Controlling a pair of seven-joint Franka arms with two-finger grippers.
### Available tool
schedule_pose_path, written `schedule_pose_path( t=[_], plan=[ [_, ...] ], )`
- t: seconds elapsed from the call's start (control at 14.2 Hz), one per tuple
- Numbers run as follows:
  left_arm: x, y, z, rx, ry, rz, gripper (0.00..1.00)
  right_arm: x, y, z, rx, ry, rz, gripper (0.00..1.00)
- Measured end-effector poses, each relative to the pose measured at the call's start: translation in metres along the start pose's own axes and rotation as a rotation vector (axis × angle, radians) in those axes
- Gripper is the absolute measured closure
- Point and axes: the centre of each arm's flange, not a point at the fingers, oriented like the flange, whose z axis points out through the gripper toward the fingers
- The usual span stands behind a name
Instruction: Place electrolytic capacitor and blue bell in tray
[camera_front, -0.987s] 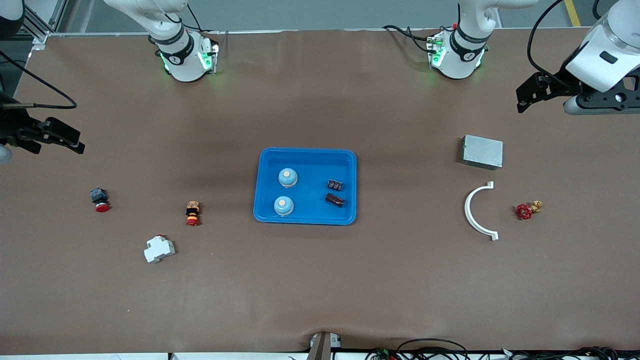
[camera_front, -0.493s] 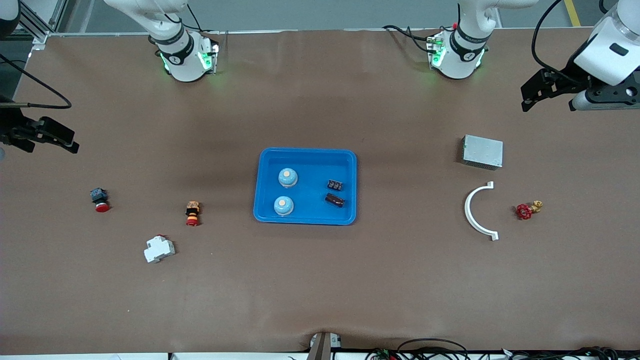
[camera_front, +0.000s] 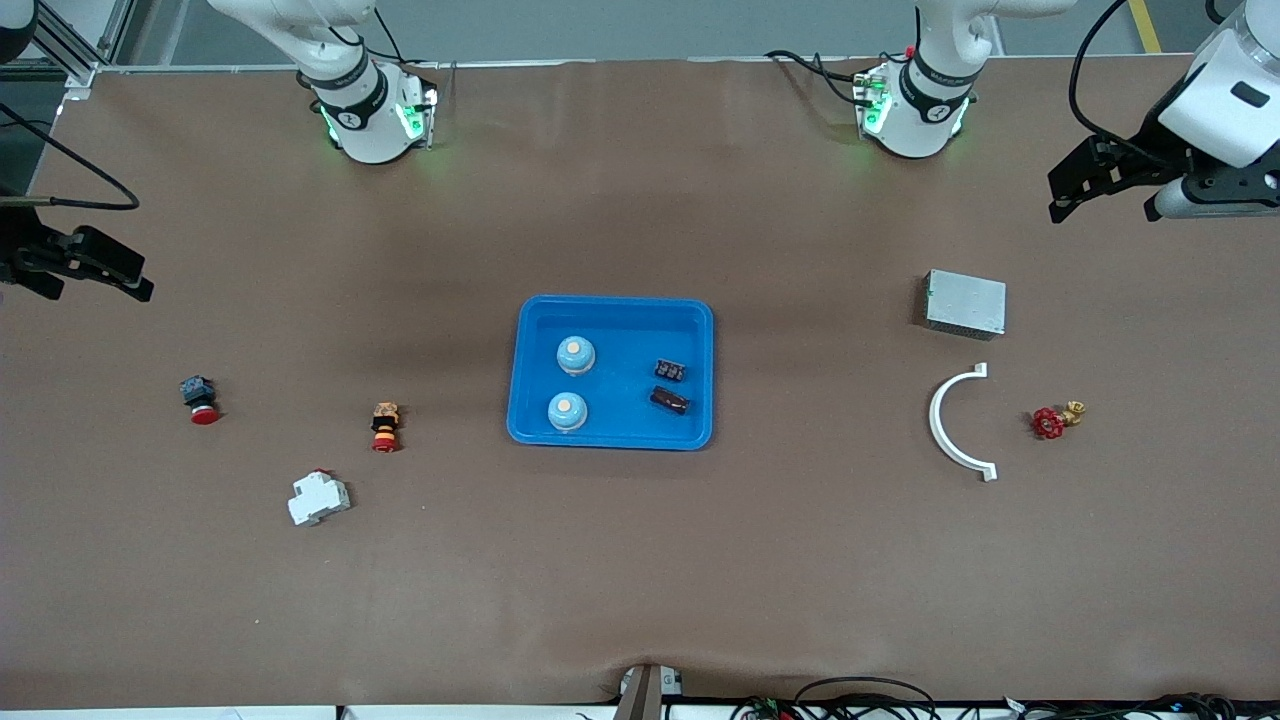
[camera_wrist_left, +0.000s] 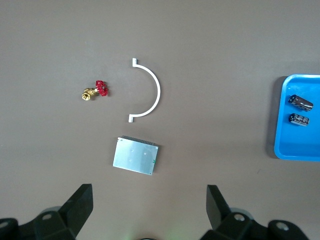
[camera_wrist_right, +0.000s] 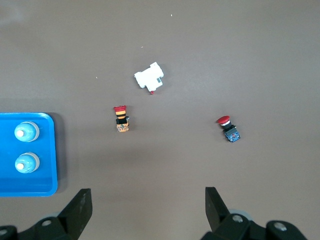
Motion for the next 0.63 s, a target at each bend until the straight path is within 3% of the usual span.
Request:
schedule_pose_path(
  t=[0.63],
  plan=[
    [0.0036, 0.0004, -0.0054, -0.002, 0.013, 0.0, 0.0, -0.0019, 0.0027, -0.0036, -0.024, 0.007, 0.0, 0.0]
  ],
)
